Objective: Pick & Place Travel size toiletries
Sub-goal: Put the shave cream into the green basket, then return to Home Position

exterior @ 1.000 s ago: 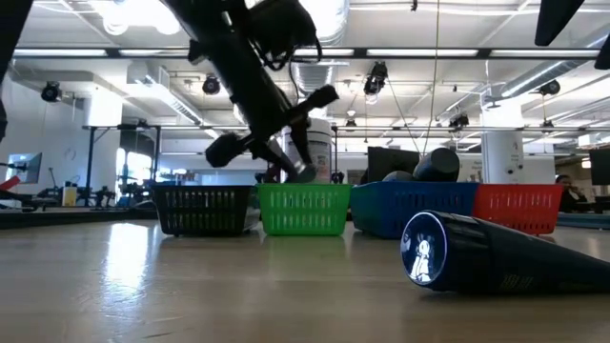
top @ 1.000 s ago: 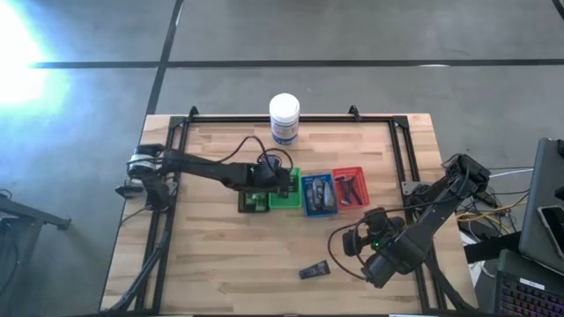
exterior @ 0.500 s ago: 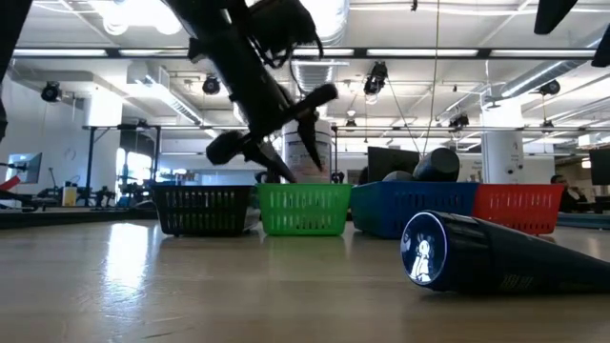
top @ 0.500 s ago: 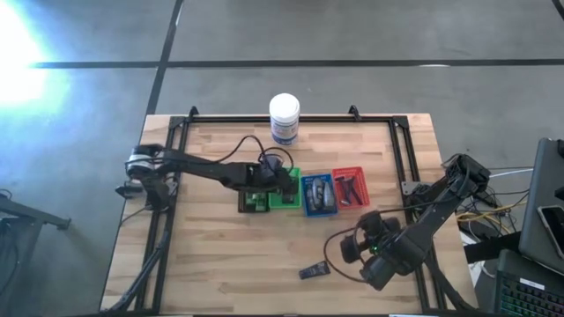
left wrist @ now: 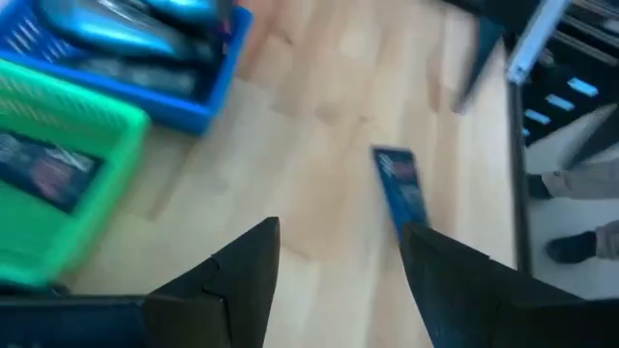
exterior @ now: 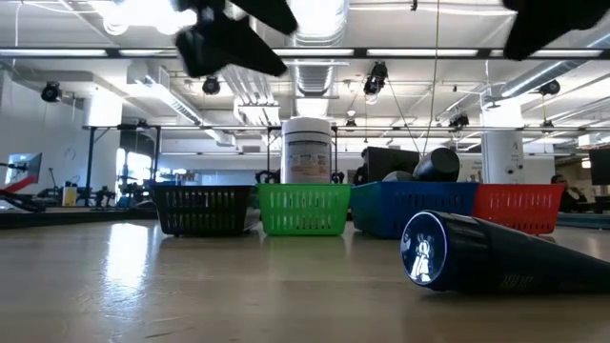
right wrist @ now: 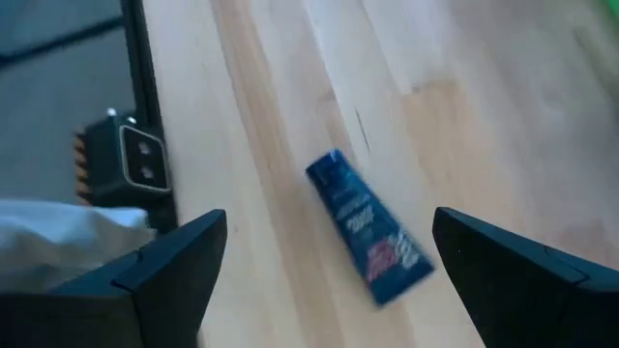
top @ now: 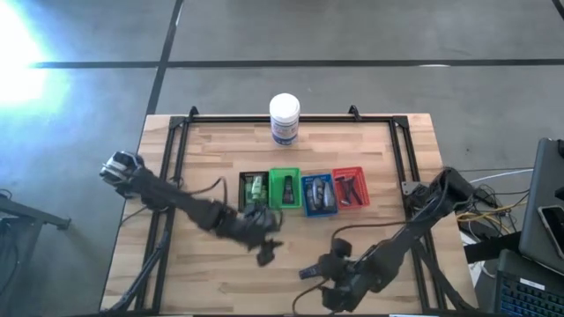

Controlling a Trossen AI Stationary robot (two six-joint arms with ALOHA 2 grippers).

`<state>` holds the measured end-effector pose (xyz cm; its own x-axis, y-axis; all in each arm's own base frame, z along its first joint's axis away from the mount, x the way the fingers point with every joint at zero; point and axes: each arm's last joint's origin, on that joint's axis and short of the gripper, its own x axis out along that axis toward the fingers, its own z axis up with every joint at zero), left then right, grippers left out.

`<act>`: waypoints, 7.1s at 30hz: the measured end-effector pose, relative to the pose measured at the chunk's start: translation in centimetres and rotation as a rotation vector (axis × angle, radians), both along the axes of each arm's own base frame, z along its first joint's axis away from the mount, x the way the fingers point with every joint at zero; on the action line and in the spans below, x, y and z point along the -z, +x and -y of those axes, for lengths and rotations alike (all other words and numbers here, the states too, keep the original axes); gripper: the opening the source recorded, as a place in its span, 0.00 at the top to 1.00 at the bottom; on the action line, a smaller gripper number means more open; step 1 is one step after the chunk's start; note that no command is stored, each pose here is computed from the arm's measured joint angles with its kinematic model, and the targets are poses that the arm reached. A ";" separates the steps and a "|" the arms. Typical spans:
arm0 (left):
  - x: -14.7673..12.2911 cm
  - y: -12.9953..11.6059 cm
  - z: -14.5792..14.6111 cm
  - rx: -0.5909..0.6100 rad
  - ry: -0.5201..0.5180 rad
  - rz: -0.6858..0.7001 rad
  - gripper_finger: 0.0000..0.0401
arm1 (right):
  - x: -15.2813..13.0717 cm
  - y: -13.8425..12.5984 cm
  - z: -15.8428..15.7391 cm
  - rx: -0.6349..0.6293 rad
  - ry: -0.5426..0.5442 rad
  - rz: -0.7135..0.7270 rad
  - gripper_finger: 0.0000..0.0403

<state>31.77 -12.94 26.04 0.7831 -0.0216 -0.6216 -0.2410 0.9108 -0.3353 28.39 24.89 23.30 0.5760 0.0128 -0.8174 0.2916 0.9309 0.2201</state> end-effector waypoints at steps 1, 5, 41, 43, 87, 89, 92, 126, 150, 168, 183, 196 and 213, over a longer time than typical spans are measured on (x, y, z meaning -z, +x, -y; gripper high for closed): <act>0.1 -0.5 1.0 0.000 0.000 0.001 0.46 | 0.2 0.4 -0.2 -0.034 -0.030 -0.003 0.10; 0.5 -2.1 4.5 -0.023 -0.036 0.010 0.46 | 1.2 1.6 -0.5 -0.157 -0.129 -0.040 0.10; -3.4 -7.5 4.8 -0.017 0.075 0.058 0.46 | 8.6 8.2 1.8 -0.488 -0.184 -0.318 0.15; -3.7 -8.2 4.2 -0.051 0.080 0.038 0.46 | 8.9 8.4 1.8 -0.520 -0.176 -0.323 0.19; -5.1 -21.8 -8.2 -0.234 0.208 0.323 0.46 | 3.3 14.8 27.3 0.952 0.280 -0.014 0.59; -4.9 -21.9 -8.2 -0.223 0.216 0.321 0.46 | 3.3 14.8 27.4 0.965 0.261 0.000 0.55; -4.6 -21.9 -8.2 -0.219 0.226 0.314 0.46 | 3.0 14.7 27.3 0.969 0.258 0.010 0.49; -3.5 -20.9 -15.4 -0.378 0.026 0.473 0.46 | -12.2 6.0 22.5 -0.060 0.258 0.589 0.12; 4.7 -25.6 -14.9 -0.518 -0.161 0.434 0.46 | -0.9 -12.0 22.2 0.066 0.260 1.092 0.24; 10.0 -24.6 -14.7 -0.528 -0.269 0.252 0.46 | 8.4 -15.4 23.0 0.253 0.420 0.757 0.37; 10.4 -24.4 -12.9 -0.254 -0.328 0.174 0.46 | 8.1 -17.6 23.5 0.221 0.423 0.759 0.45; 10.4 -24.4 -12.8 -0.239 -0.330 0.172 0.46 | 6.4 -18.7 24.5 0.272 0.437 0.974 0.41; 10.4 -24.4 -13.2 -0.293 -0.325 0.179 0.46 | 6.4 -18.7 25.7 0.374 0.383 1.001 0.27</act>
